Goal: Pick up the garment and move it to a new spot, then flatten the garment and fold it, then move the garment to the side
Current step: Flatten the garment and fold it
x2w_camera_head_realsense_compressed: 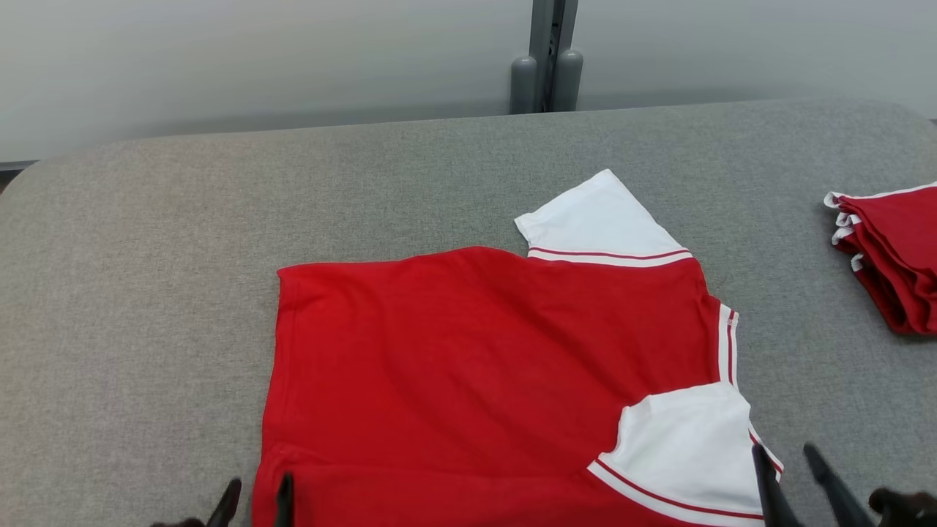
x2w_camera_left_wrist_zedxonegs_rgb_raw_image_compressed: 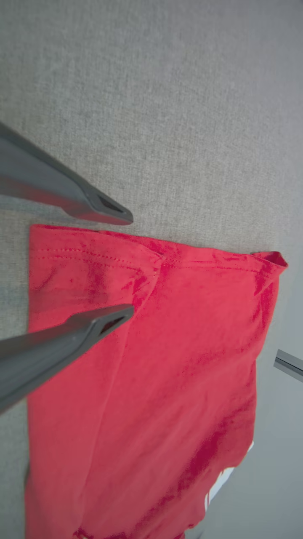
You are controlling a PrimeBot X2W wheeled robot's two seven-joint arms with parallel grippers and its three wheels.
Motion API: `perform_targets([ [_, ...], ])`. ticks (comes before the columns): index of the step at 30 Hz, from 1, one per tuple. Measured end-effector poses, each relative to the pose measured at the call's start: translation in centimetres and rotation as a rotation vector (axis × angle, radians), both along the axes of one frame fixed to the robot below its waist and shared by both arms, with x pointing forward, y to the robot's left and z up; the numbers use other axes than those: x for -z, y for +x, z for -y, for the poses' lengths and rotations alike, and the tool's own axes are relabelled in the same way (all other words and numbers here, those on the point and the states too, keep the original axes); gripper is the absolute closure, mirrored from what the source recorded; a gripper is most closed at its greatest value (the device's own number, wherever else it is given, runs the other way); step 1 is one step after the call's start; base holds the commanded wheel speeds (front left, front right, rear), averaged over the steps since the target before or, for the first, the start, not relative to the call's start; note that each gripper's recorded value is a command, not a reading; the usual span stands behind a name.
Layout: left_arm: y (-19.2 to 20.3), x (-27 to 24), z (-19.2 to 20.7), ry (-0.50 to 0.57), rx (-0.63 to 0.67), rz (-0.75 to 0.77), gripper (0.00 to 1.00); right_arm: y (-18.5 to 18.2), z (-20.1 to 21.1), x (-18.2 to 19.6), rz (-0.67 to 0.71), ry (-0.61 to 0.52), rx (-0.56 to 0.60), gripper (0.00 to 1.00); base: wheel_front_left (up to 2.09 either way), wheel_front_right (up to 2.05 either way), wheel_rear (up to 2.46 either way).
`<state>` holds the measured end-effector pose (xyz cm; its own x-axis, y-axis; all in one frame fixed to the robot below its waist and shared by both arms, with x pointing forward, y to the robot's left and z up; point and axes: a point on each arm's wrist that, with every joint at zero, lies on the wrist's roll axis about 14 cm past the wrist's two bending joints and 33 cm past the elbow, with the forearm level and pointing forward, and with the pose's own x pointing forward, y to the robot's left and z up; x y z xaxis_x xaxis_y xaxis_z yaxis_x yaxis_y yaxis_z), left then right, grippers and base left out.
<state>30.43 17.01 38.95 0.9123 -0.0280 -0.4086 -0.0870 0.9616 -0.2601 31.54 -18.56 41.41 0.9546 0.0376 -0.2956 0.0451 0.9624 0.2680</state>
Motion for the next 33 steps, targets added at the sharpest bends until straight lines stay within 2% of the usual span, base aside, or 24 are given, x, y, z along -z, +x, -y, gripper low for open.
perform_targets([
  [7, 4.9, -5.3, -0.3, 0.062, -0.001, 0.245, 0.00, 4.5, 1.0, -7.2, 0.283, -0.094, -0.007, 0.00, 0.00, 0.00, 0.00],
  [12, 6.9, -7.9, -0.6, 0.092, -0.005, 0.344, 0.00, 5.8, 0.8, -10.2, 0.380, -0.124, -0.017, 0.00, 0.00, 0.00, 0.00],
  [23, 9.6, -8.6, -0.1, 0.101, 0.010, 0.364, 0.00, 6.9, 0.4, -10.4, 0.385, -0.122, -0.025, 0.00, 0.00, 0.00, 0.00],
  [28, 13.2, -8.6, 1.3, 0.099, 0.080, 0.343, 0.00, 8.1, 0.1, -9.9, 0.377, -0.117, -0.032, 0.00, 0.00, 0.00, 0.00],
  [33, 17.0, -6.3, 1.5, 0.097, 0.132, 0.235, 0.00, 9.3, 0.0, -8.9, 0.354, -0.112, -0.040, 0.00, 0.00, 0.00, 0.00],
])
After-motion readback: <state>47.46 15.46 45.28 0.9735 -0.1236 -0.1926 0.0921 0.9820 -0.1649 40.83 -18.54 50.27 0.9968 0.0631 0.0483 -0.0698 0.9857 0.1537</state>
